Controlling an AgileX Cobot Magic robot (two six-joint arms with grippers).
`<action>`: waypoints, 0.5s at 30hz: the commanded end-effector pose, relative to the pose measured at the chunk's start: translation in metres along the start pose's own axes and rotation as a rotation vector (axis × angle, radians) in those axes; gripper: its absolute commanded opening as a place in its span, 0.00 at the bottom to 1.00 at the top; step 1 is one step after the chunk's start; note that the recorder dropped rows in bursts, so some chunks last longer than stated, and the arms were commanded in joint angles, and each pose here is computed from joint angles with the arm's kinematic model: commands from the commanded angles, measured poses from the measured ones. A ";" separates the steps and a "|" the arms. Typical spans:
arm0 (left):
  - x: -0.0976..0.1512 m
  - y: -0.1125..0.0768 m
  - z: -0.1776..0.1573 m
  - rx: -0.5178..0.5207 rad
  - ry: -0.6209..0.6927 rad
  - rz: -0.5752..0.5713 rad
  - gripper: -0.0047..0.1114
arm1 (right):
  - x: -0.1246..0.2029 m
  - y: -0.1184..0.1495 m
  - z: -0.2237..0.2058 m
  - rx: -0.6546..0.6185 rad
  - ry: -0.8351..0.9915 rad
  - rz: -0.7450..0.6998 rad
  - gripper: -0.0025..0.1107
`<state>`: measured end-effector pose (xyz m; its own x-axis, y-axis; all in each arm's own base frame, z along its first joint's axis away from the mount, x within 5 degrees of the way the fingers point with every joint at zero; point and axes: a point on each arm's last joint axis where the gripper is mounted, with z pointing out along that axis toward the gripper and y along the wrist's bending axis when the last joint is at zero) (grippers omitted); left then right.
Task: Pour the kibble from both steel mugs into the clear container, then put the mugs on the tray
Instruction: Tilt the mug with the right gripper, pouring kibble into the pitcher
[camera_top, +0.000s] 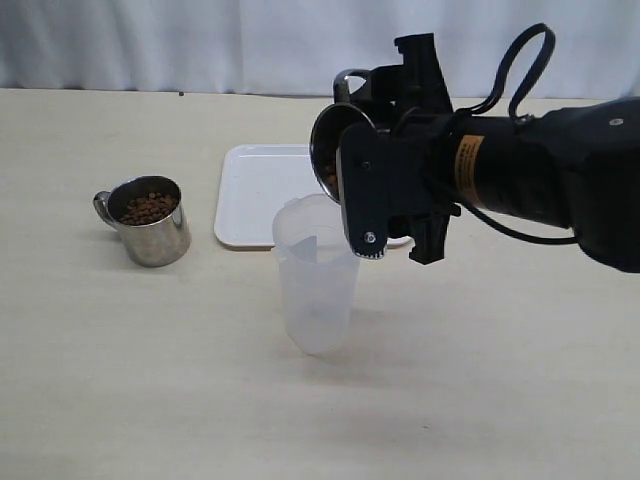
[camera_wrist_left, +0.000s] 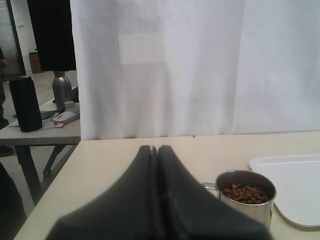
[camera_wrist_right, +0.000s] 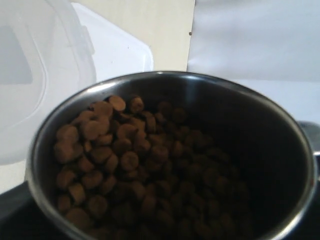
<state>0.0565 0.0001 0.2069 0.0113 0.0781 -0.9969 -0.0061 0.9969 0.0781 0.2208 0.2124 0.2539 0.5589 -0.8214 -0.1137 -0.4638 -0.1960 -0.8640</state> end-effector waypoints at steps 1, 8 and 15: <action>-0.001 0.000 0.000 0.004 -0.014 0.000 0.04 | -0.001 -0.005 -0.001 0.019 0.005 -0.047 0.06; -0.001 0.000 0.000 0.004 -0.014 0.000 0.04 | -0.002 -0.008 0.000 0.024 -0.003 -0.047 0.06; -0.001 0.000 0.000 0.004 -0.014 0.000 0.04 | -0.004 -0.007 0.000 0.016 -0.021 -0.073 0.06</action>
<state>0.0565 0.0001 0.2069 0.0113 0.0781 -0.9969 -0.0061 0.9969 0.0781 0.2215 0.2159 0.2558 0.5975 -0.7980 -0.0788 -0.4333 -0.2386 -0.8691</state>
